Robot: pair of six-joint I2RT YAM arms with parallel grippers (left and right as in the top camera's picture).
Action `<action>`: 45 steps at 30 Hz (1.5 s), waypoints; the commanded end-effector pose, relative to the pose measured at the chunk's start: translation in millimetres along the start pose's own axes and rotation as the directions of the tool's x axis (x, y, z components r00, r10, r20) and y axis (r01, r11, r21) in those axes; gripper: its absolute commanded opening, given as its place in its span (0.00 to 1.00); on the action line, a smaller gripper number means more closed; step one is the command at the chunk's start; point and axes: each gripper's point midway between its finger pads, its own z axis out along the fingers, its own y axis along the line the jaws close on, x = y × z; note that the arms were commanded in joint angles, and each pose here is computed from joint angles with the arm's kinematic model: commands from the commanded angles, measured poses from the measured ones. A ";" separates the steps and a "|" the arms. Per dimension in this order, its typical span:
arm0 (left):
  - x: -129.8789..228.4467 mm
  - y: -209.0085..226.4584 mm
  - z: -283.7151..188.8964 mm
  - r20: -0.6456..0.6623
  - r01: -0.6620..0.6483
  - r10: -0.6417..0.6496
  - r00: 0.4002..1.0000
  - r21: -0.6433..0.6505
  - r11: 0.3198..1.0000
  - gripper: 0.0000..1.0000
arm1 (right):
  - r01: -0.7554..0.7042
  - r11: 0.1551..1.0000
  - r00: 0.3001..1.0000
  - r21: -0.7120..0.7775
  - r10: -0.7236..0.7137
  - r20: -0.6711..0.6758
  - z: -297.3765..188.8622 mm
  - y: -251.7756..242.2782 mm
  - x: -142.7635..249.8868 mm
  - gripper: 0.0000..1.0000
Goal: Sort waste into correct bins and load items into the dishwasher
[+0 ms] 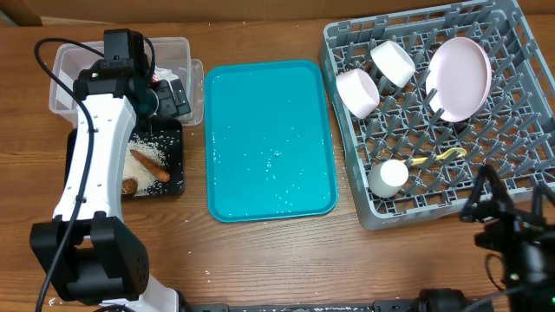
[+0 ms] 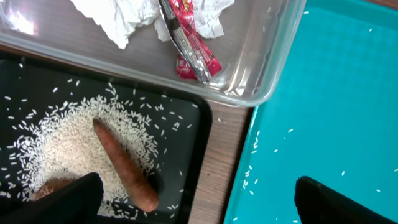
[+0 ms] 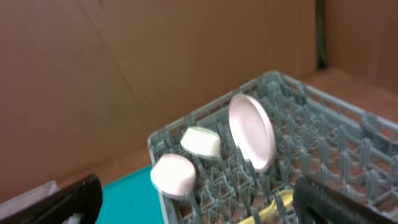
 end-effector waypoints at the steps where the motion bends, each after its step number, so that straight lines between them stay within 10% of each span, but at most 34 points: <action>1: -3.0 -0.4 -6.0 0.019 -0.017 0.017 1.000 0.000 1.000 1.00 | 0.027 0.999 1.000 -0.048 -0.026 0.017 24.5 -8.4 42.5 1.00; 19: -3.0 -0.4 -6.0 0.019 -0.017 0.017 1.000 0.000 1.000 1.00 | 0.022 0.993 0.994 -0.115 -0.009 0.113 95.3 -52.9 173.7 1.00; 45: -6.1 -1.2 -19.8 0.053 -0.016 0.015 0.998 0.011 1.000 1.00 | 0.023 0.993 0.994 -0.118 -0.010 0.108 96.1 -52.9 176.3 1.00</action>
